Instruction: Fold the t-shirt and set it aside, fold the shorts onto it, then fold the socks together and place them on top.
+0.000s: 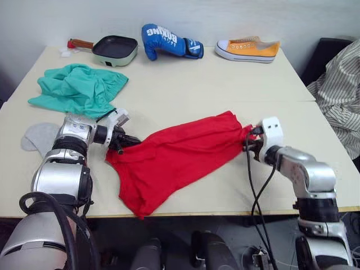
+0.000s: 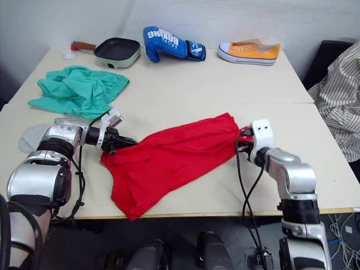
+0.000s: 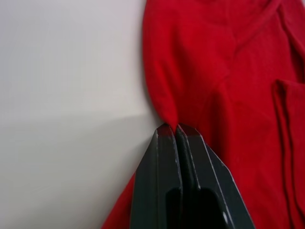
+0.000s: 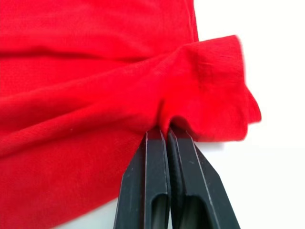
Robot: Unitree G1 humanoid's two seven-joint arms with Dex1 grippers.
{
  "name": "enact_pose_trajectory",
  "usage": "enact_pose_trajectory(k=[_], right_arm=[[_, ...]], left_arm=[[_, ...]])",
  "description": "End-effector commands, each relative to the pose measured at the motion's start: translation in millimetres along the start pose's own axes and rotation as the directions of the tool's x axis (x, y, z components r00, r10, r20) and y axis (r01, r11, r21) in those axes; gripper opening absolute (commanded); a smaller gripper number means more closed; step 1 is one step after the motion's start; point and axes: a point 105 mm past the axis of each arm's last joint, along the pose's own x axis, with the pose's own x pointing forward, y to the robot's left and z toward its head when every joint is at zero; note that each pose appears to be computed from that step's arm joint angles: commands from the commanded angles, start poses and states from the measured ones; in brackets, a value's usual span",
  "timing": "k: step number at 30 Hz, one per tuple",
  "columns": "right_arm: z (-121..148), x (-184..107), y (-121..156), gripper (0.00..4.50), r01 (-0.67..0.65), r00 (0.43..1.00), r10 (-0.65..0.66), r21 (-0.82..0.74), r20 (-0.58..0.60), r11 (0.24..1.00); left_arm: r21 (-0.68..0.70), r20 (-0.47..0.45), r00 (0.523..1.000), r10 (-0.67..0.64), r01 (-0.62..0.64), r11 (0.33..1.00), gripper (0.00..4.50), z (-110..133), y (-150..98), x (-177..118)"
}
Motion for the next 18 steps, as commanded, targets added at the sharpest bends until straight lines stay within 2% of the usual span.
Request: enact_pose_trajectory(k=[1, 4, 11, 14, 18], right_arm=[[9.7, 9.4, -11.4, 0.0, 0.005, 1.0, -0.005, -0.034, 0.001, 0.999], [15.3, 24.7, -13.2, 0.0, -0.011, 1.0, 0.01, -0.042, -0.022, 0.999], [36.9, 47.7, -12.9, 0.0, -0.016, 1.0, 0.016, -0.097, -0.003, 0.995], [47.0, 54.2, -9.1, 0.0, -0.018, 1.0, 0.02, -0.134, 0.016, 0.991], [52.3, 57.8, -9.2, 0.0, -0.014, 1.0, 0.018, -0.161, 0.024, 0.987]], left_arm=[[-0.09, 0.008, 0.999, -0.039, 0.039, 0.995, 0.03, -15.4, -4.3, -3.0], [-0.164, 0.047, 0.997, -0.057, 0.064, 0.984, 0.03, -35.7, -14.8, -1.1], [-0.257, 0.119, 0.993, -0.002, 0.033, 0.966, 0.03, -66.8, -69.6, 3.6], [-0.301, 0.151, 0.986, 0.07, -0.022, 0.953, 0.03, -72.9, -81.4, 3.4], [-0.349, 0.204, 0.966, 0.162, -0.082, 0.933, 0.03, -69.2, -84.1, 7.8]])
